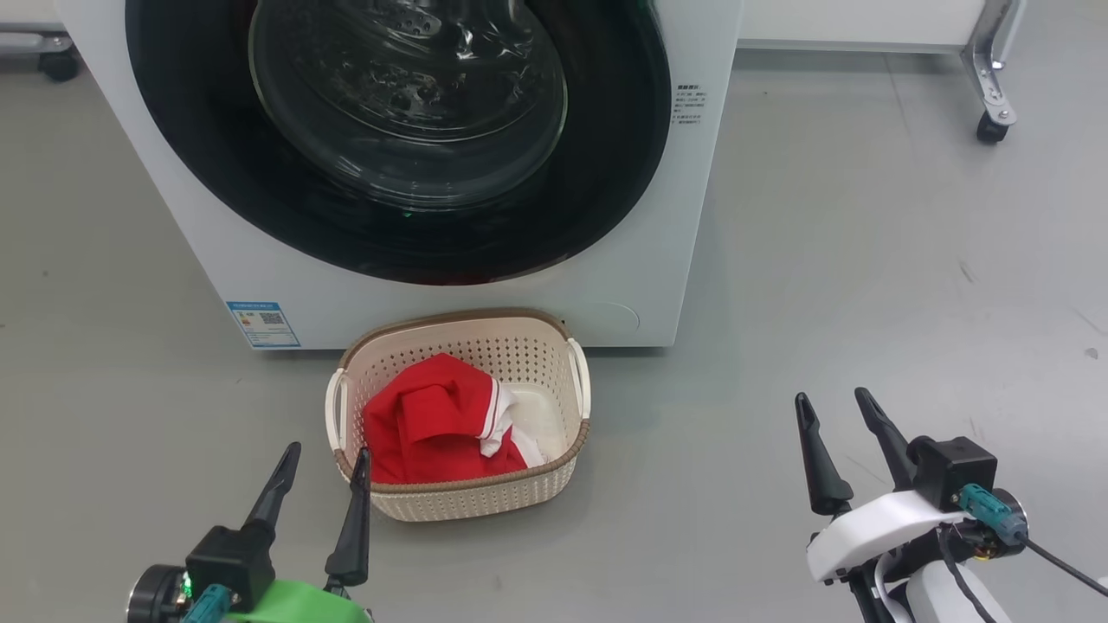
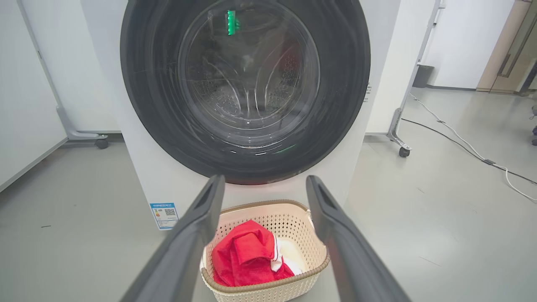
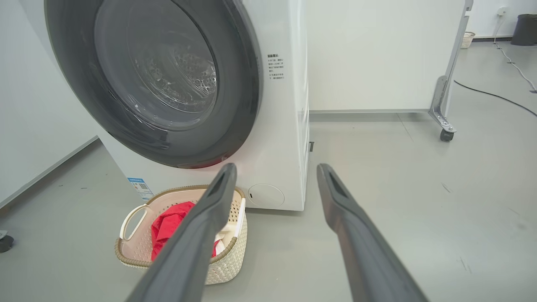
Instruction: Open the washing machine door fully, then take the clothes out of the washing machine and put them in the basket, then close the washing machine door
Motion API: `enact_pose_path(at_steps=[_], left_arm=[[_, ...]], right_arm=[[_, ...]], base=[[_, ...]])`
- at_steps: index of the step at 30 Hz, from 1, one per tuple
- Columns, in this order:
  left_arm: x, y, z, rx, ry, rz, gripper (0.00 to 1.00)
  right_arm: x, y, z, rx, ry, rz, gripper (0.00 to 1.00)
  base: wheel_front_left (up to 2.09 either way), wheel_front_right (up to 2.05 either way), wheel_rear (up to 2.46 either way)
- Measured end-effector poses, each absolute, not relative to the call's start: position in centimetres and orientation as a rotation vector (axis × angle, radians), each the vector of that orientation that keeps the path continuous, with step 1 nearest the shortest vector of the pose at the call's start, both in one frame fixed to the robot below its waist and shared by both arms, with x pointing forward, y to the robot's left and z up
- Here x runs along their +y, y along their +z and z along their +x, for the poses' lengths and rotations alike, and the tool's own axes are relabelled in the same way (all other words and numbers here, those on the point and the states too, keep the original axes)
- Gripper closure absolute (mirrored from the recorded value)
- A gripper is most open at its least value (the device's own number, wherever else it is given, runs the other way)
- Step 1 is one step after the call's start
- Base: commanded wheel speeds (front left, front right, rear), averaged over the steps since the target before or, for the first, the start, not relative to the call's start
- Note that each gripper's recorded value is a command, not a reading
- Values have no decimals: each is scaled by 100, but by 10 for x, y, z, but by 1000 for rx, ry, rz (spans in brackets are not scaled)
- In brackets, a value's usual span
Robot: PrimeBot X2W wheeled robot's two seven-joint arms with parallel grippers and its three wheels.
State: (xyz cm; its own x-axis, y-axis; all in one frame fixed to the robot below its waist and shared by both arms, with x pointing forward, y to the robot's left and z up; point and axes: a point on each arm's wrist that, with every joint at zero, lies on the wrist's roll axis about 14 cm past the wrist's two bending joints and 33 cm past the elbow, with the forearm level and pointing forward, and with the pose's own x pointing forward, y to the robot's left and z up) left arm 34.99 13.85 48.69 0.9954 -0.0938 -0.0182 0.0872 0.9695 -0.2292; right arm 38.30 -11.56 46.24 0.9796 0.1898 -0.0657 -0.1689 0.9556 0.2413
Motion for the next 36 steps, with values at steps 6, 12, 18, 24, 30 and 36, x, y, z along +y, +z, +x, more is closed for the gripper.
enact_pose_path(at_steps=[6, 12, 18, 24, 30, 36], left_arm=[[131, 490, 347, 25, -116, -233, 0], [131, 491, 345, 28, -112, -234, 0], [131, 492, 343, 31, -112, -235, 0], [131, 495, 343, 21, -116, -235, 0], [129, 497, 342, 21, -120, -236, 0], [129, 495, 340, 32, -115, -237, 0]], right_arm=[[-122, 467, 371, 69, 155, 242, 0], [-121, 469, 364, 64, 152, 251, 0], [-121, 468, 358, 65, 145, 256, 0], [-120, 470, 353, 60, 147, 261, 0], [-119, 470, 350, 58, 143, 262, 0], [-119, 473, 349, 50, 145, 265, 0]], base=[[0, 0, 0], [0, 0, 0], [0, 0, 0], [0, 0, 0], [0, 0, 0], [0, 0, 0]])
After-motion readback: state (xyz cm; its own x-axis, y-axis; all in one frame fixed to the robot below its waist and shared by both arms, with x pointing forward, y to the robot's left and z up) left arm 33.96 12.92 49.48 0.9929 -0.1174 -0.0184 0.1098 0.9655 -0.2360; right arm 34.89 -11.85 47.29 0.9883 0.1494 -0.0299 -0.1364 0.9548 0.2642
